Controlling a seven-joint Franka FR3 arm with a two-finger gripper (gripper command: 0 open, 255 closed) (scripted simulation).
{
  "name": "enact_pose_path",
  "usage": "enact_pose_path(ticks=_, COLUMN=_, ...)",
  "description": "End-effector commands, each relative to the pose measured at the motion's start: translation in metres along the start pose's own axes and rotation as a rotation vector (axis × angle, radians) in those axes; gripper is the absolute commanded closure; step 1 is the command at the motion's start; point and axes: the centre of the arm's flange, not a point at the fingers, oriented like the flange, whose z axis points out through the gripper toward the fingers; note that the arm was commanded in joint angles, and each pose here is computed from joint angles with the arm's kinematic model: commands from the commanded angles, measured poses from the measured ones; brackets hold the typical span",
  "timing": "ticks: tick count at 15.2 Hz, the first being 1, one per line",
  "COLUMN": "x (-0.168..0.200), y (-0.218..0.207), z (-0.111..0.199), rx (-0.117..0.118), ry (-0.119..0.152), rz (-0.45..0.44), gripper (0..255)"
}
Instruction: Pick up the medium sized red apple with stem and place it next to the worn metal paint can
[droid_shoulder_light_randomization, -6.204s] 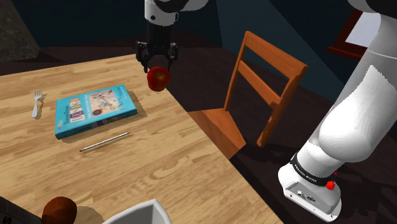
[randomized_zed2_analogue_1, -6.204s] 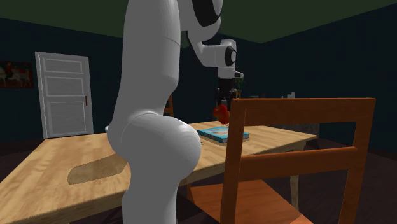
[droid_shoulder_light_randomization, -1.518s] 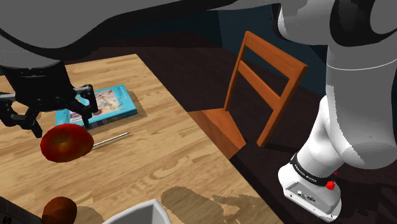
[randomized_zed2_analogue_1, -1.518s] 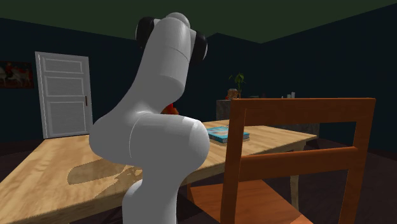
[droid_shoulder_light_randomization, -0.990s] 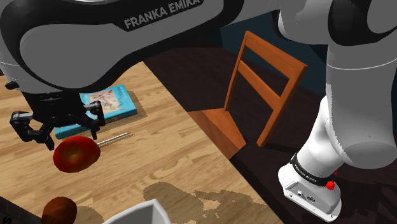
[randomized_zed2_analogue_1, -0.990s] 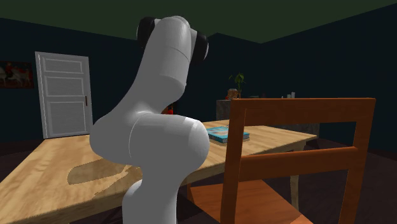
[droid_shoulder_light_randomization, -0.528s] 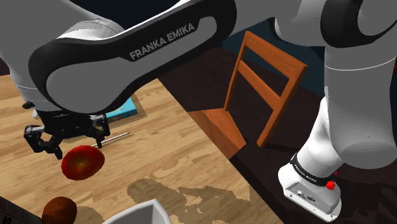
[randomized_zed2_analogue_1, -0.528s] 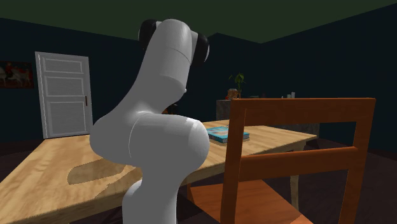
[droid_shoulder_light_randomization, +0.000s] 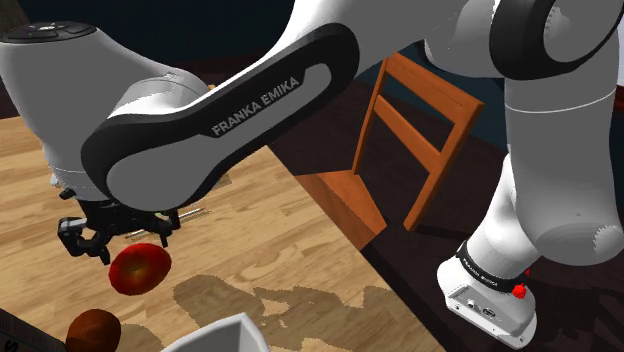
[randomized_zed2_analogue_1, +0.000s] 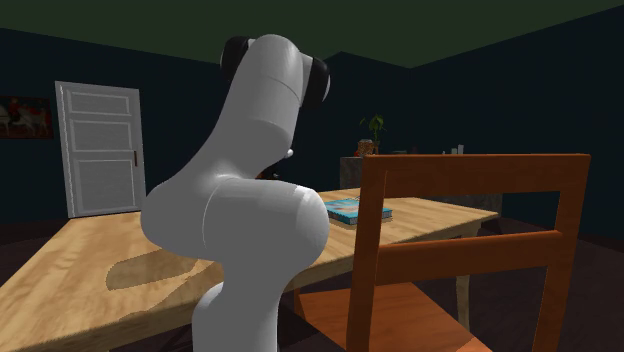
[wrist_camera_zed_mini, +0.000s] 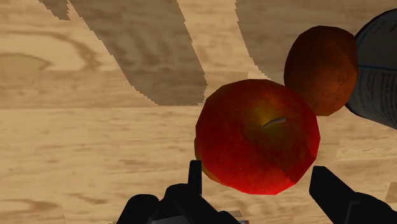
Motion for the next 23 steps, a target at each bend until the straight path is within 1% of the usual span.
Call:
enact_pose_path(ticks=1, x=0.0, y=0.002, z=0.012, rx=0.001, ry=0.0, rz=0.0, gripper=255)
enact_pose_path(ticks=3, x=-0.001, y=0.004, z=0.023, rx=0.001, ry=0.0, rz=0.0, gripper=255)
enact_pose_path(ticks=10, x=-0.001, y=0.004, z=0.023, rx=0.001, ry=0.0, rz=0.0, gripper=255)
enact_pose_path(ticks=11, x=-0.001, y=0.004, z=0.023, rx=0.001, ry=0.0, rz=0.0, gripper=0)
enact_pose_path(ticks=16, x=-0.001, y=0.004, z=0.023, rx=0.001, ry=0.0, rz=0.0, gripper=0)
enact_pose_path(ticks=20, x=-0.001, y=0.004, z=-0.027, rx=0.001, ry=0.0, rz=0.0, gripper=0)
enact_pose_path(ticks=23, x=-0.001, y=0.004, z=-0.027, rx=0.001, ry=0.0, rz=0.0, gripper=0)
